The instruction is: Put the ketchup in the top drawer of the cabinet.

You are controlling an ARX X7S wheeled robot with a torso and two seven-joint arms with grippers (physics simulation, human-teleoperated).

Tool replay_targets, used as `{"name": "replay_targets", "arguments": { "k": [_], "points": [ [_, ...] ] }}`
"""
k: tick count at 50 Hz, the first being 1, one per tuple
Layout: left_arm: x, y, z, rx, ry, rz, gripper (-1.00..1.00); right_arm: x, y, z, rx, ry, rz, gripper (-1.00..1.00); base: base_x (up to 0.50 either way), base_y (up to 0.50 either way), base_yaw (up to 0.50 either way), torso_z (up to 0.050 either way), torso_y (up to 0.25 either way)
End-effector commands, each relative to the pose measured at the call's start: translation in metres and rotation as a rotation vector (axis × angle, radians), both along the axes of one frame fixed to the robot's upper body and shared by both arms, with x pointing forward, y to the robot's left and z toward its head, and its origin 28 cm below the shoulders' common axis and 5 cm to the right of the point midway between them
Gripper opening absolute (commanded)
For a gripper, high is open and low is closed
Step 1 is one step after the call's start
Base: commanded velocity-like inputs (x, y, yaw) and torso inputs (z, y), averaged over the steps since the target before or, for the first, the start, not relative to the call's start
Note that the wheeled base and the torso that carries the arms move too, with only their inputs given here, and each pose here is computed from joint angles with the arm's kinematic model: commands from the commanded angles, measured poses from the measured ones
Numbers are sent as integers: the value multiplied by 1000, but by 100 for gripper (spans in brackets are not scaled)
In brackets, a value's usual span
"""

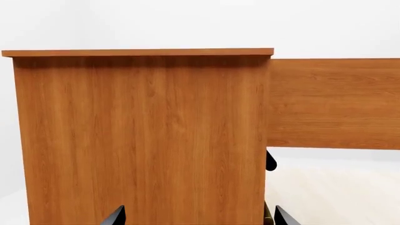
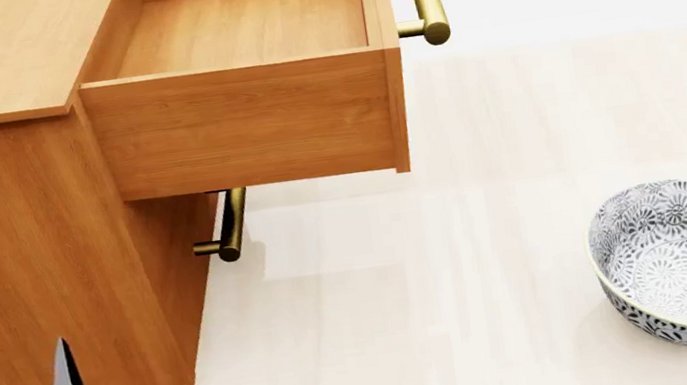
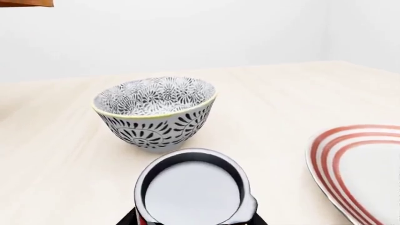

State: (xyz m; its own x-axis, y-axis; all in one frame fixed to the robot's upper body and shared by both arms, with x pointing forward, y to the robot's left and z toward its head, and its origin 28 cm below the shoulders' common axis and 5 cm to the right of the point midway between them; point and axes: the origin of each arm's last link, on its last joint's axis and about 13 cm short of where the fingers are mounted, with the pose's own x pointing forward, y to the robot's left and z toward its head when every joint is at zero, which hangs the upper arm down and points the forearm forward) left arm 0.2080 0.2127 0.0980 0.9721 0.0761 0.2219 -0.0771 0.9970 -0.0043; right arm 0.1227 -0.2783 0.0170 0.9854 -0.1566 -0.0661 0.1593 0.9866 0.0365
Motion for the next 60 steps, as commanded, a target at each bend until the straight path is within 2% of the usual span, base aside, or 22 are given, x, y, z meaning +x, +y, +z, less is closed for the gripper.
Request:
{"name": "replay_targets", "arguments": {
  "k": [1, 16, 20, 27, 30, 60],
  "points": [
    [0, 0, 0, 1, 2, 0, 100, 1, 0, 7, -29, -7, -28, -100, 0, 0, 0, 0, 0],
    [-1, 0, 0, -4, 0, -4, 100, 8, 10, 75, -58, -254, -33, -100, 0, 0, 0, 0, 0],
    [-1, 1, -1, -6, 1, -4, 100, 9, 18, 101, -95, -319, -6, -100, 0, 0, 0, 0, 0],
    [-1, 2, 0, -8, -2, -3, 100, 12, 27, 135, -94, -403, -6, -100, 0, 0, 0, 0, 0],
    [-1, 2, 0, -8, -2, -1, 100, 13, 29, 142, -132, -406, 0, -100, 0, 0, 0, 0, 0],
    [2, 2, 1, -5, -3, 2, 100, 25, 33, 206, -147, -490, -3, -100, 0, 0, 0, 0, 0]
  ]
}}
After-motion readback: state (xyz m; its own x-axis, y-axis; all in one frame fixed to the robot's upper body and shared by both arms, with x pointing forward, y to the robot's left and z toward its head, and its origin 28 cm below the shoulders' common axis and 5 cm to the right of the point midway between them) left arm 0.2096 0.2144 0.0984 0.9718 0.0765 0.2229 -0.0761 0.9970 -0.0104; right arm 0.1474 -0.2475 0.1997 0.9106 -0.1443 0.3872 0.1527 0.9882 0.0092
